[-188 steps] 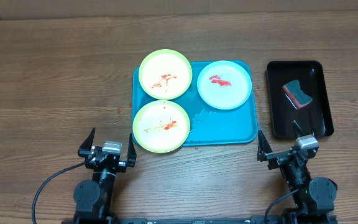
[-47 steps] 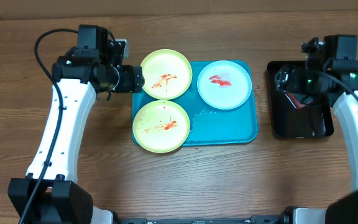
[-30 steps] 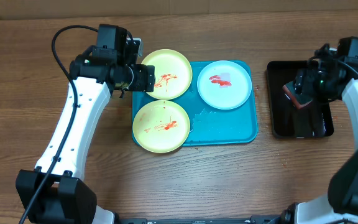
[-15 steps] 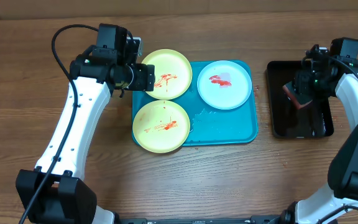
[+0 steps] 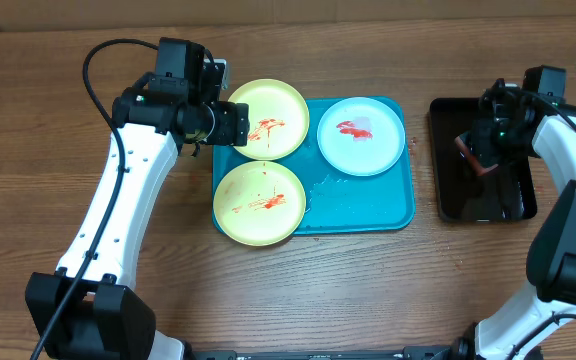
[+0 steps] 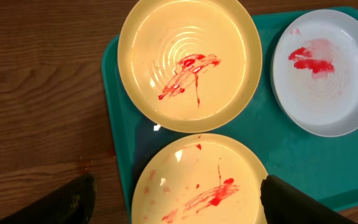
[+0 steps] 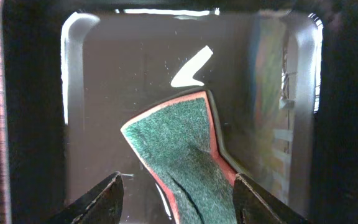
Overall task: Clean dirty plates on tray and stack at the side
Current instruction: 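Grasp the green-and-orange sponge with the right gripper and lift it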
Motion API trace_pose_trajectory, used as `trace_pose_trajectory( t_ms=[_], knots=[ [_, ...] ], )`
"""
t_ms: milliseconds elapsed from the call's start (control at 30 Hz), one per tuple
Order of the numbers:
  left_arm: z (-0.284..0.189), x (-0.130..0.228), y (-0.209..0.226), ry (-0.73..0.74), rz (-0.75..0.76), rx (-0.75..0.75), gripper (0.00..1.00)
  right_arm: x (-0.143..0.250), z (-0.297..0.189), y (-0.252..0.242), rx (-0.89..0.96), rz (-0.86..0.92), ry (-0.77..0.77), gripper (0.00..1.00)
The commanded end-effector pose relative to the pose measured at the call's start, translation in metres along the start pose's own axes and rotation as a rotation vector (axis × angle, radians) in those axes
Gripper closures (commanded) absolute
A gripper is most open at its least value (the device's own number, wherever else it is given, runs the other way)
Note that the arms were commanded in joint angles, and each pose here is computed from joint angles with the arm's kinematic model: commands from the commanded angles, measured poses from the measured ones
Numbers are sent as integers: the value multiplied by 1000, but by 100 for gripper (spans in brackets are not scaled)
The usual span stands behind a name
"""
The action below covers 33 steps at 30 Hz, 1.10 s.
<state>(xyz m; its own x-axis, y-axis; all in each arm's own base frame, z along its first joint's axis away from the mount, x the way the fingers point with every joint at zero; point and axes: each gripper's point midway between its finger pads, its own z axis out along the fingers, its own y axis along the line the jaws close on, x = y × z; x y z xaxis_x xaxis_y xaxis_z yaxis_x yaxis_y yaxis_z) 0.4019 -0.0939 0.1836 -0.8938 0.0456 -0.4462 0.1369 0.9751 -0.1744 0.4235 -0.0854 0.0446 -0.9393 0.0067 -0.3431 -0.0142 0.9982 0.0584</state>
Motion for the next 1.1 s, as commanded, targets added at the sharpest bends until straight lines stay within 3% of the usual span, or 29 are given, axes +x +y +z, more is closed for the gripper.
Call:
trace_pose_trajectory(
  t_ms=[0, 267, 533, 733, 967, 1067],
  knots=[
    [-4, -9, 0, -24, -25, -5, 15, -9, 0, -9, 19, -9, -21, 41],
    [-4, -9, 0, -24, -25, -5, 15, -6, 9, -27, 40, 22, -21, 33],
    [-4, -9, 0, -23, -28, -8, 14, -2, 16, -3, -113, 10, -17, 34],
    [-4, -9, 0, -24, -27, -8, 14, 4, 17, -5, -97, 12, 11, 33],
    [-4, -9, 0, -24, -27, -8, 15, 10, 19, -6, -89, 20, 30, 37],
    [-3, -9, 0, -23, -28, -8, 15, 16, 24, -7, -79, 28, 36, 45]
  ],
)
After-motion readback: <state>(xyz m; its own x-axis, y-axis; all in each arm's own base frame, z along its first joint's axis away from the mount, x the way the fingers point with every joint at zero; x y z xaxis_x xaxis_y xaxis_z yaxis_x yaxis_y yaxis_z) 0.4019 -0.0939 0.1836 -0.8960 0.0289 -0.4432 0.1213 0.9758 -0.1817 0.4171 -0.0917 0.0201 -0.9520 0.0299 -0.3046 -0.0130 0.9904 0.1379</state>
